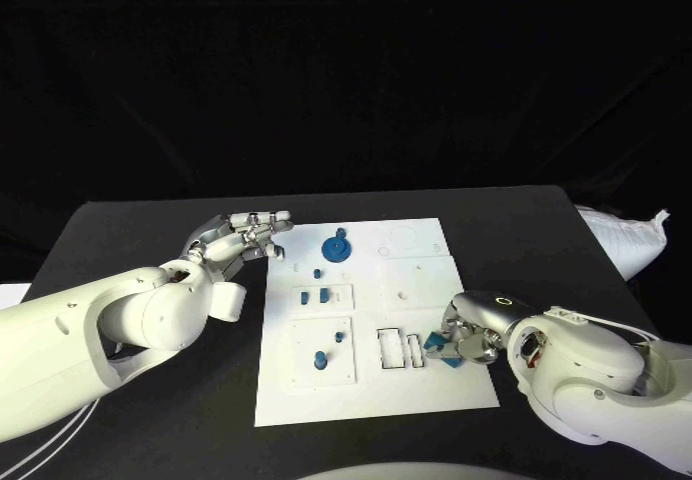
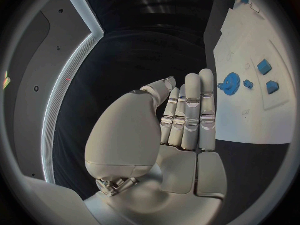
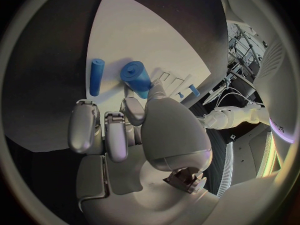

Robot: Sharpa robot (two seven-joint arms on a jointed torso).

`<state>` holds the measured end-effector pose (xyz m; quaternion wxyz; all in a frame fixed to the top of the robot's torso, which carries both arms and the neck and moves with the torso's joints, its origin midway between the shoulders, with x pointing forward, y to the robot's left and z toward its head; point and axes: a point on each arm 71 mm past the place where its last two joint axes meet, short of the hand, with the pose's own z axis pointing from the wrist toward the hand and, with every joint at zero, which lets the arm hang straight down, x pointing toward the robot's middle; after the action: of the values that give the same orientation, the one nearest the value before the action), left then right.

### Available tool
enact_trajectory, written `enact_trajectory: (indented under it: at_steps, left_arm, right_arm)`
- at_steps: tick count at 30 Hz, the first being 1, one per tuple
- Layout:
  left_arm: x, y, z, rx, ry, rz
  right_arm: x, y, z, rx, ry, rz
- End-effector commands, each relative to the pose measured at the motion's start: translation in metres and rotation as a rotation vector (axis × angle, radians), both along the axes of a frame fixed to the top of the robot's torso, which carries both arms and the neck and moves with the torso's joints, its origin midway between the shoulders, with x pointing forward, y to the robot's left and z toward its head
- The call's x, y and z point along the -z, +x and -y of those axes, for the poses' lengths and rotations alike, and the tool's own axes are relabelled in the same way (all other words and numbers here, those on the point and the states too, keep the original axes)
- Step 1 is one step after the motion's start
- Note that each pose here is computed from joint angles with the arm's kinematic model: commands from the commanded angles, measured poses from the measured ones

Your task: Assemble the parts on the task board

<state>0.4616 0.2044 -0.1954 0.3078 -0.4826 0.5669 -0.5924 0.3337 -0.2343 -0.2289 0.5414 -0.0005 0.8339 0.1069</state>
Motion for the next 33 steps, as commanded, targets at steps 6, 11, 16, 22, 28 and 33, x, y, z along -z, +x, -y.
enact_trajectory:
  at_steps: [6,11,16,22,28,33]
  left_arm:
    - [-0.0004,-0.0010,0.003,0.024,-0.010,0.003]
    - [0.0000,-0.0011,0.003,0.025,-0.010,0.002]
    - [0.0000,-0.0014,0.003,0.027,-0.011,0.001]
    - [-0.0001,-0.0018,0.004,0.030,-0.012,-0.001]
    - [-0.0003,-0.0023,0.004,0.032,-0.013,-0.001]
    - [-0.0005,-0.0026,0.004,0.033,-0.013,-0.001]
  right_arm:
    - [-0.012,-0.004,-0.003,0.081,0.139,0.031]
    - [-0.018,-0.004,-0.007,0.088,0.191,0.032]
    - [-0.019,-0.004,-0.010,0.093,0.220,0.018]
    - [-0.014,-0.001,-0.019,0.088,0.240,-0.022]
    - [-0.007,0.002,-0.032,0.078,0.241,-0.071]
    - [-0.002,0.004,-0.039,0.070,0.228,-0.100]
